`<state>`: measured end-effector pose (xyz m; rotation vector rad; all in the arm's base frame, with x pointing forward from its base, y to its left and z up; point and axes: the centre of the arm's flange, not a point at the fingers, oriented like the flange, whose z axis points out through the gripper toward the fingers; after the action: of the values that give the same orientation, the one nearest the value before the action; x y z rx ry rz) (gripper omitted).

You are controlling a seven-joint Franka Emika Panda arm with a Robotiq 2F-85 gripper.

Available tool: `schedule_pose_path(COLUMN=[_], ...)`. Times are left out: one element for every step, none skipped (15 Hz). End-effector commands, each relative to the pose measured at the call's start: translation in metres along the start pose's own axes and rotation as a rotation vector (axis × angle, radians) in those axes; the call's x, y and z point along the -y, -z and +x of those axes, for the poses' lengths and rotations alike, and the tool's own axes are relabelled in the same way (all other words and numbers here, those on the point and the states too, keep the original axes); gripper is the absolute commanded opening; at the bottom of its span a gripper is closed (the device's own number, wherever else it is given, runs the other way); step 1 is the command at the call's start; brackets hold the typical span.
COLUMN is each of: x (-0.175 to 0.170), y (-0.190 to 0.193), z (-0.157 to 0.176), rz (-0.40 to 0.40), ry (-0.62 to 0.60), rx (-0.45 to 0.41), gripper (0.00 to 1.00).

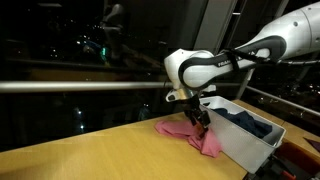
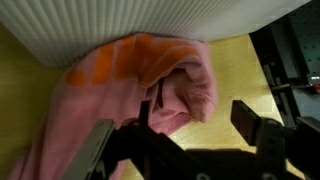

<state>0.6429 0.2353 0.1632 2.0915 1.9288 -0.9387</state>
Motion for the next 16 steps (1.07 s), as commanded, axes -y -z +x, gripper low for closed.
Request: schedule_pose_path(x=[0.005,0.007,0.008,0.009,0.01,0.01,0.011,0.01,0.009,0.009,0.009,0.008,0.008,0.007,0.008,0.008], y=[-0.028,-0.035,-0.039,-0.041,-0.043,-0.046,-0.052,-0.059,-0.068,-0.077,-0.085,-0.091,-0.094,-0.095,-0.093,-0.083], z=[0.008,0.009,0.008,0.004,0.002,-0.001,-0.004,-0.007,-0.01,-0.013,-0.016,-0.018,-0.02,-0.02,-0.021,-0.022], rz=[0.101,0.122,0.144,0.158,0.168,0.175,0.182,0.187,0.195,0.205,0.214,0.221,0.226,0.229,0.227,0.213], ry=[0.066,0.074,0.076,0.074,0.074,0.071,0.071,0.066,0.06,0.055,0.054,0.051,0.048,0.044,0.043,0.029], rx=[-0.008,-0.002,0.009,0.023,0.033,0.044,0.052,0.057,0.056,0.057,0.054,0.049,0.047,0.043,0.039,0.04], gripper=[1.0,1.0,1.0,1.0,1.0,1.0,1.0,1.0,0.75,0.72,0.66,0.58,0.49,0.42,0.34,0.27])
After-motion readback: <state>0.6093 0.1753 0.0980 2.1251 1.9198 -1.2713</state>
